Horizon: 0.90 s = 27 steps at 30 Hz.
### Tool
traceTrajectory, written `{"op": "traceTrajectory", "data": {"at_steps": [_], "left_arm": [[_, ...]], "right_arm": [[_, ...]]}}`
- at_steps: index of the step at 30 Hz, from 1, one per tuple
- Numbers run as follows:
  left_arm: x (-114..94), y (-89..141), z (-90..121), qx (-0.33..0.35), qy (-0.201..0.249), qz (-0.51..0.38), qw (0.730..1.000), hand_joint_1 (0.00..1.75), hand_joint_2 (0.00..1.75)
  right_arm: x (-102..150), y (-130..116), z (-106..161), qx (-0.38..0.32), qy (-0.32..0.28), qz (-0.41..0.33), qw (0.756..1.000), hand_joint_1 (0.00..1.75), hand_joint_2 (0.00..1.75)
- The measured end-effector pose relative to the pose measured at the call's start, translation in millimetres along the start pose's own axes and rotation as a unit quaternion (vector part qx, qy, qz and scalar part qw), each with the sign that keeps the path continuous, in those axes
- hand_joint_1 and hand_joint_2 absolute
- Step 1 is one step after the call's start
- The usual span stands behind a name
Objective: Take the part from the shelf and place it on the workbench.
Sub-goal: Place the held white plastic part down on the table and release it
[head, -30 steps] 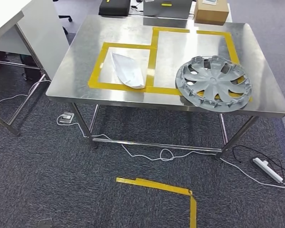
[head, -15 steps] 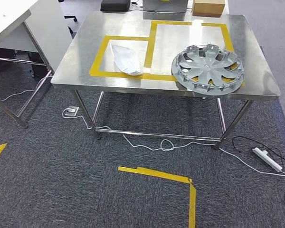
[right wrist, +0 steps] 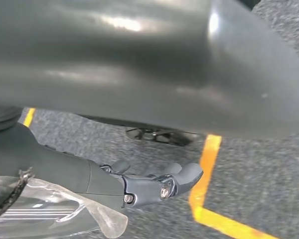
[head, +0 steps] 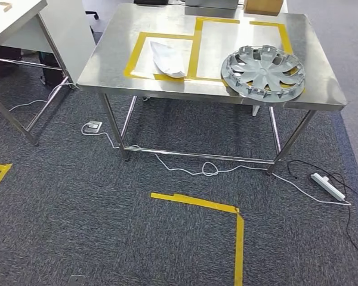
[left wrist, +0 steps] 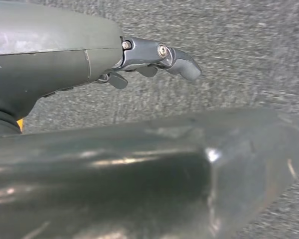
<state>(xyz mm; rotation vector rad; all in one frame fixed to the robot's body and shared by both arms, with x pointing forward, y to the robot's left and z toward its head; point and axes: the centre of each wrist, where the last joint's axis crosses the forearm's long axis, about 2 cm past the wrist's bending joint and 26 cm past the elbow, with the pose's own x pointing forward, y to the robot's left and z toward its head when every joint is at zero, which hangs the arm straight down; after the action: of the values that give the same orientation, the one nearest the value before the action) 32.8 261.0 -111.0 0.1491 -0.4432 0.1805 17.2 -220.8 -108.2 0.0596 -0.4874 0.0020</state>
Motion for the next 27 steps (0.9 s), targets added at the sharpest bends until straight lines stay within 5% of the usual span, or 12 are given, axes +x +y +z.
{"op": "traceTrajectory", "data": {"at_steps": [9,15,17,27], "left_arm": [[3.4,-2.2,-0.9,0.002,0.001,0.011,1.0,0.0,0.0],[99.3,-5.7,-27.3,-0.002,0.001,0.083,0.997,0.0,0.0],[116.0,-4.2,-30.3,0.0,-0.013,0.099,0.995,0.0,0.0],[125.2,5.2,-33.2,0.018,-0.032,0.144,0.989,0.0,0.0]], "right_arm": [[7.1,3.6,-3.1,0.006,0.01,0.023,1.0,0.0,0.0],[20.2,9.7,-8.4,0.028,0.024,0.086,0.996,0.0,0.0],[22.7,12.0,-9.3,0.034,0.023,0.093,0.995,0.0,0.0],[27.1,16.9,-10.7,0.053,0.021,0.112,0.992,0.0,0.0]]}}
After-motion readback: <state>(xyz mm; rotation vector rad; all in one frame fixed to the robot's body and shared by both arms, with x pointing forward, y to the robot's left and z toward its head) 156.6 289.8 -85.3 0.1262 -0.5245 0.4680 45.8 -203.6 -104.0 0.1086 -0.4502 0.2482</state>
